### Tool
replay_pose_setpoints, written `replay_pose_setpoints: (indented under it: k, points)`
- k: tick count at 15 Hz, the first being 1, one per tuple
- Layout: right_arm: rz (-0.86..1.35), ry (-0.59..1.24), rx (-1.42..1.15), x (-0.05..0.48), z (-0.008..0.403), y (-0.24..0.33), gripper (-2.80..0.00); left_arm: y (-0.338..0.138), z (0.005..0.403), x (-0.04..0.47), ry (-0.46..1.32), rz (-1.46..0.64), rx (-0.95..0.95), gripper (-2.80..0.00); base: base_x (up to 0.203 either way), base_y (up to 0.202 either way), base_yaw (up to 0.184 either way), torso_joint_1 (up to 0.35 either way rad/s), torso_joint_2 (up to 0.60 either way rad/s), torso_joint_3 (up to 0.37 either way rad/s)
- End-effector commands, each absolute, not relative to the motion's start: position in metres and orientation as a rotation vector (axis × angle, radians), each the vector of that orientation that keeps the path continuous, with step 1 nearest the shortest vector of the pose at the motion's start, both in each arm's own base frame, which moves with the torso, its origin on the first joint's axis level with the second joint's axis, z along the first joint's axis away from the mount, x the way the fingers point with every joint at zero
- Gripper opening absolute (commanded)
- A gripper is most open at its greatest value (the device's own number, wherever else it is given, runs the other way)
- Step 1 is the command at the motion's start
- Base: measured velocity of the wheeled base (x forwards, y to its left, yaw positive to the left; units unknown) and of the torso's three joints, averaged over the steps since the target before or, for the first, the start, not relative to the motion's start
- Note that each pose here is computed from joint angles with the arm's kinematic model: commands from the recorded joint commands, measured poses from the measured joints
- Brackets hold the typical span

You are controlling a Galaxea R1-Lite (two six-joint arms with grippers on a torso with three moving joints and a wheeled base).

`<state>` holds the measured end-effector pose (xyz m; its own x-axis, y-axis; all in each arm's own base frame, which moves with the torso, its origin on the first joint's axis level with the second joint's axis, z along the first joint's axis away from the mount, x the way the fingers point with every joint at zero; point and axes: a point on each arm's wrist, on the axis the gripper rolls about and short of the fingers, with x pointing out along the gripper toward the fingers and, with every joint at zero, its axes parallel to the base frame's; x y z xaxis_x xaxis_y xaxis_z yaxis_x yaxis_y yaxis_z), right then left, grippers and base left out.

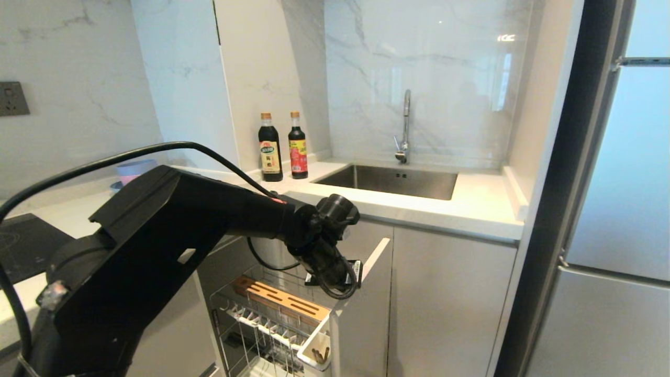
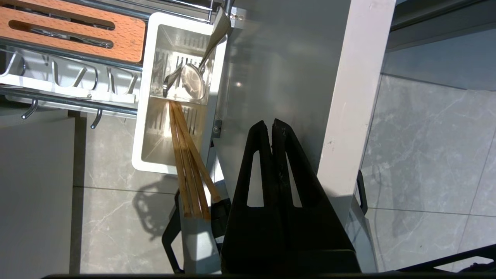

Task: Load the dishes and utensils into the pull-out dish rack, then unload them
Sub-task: Open the cupboard

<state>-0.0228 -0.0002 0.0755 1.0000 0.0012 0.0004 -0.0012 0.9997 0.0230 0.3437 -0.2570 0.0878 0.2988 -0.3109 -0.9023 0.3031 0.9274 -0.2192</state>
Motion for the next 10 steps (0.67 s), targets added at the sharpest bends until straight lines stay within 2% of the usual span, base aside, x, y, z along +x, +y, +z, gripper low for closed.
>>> replay_pose_setpoints:
  k: [1, 5, 10]
  points:
    - [0.002, 0.001, 0.023, -0.023, 0.075, 0.0, -2.8, -0.258, 0.088, 0.343, 1.204, -0.411, -0.008, -2.8, 0.0, 0.0, 0.0, 0.0, 0.0, 0.0]
    - [0.002, 0.002, 0.023, -0.023, 0.075, 0.0, -2.8, -0.255, 0.091, 0.344, 1.193, -0.399, -0.009, -2.8, 0.0, 0.0, 0.0, 0.0, 0.0, 0.0]
    - [0.002, 0.002, 0.023, -0.023, 0.075, 0.0, -2.8, -0.238, 0.116, 0.349, 1.096, -0.308, 0.005, -2.8, 0.0, 0.0, 0.0, 0.0, 0.0, 0.0]
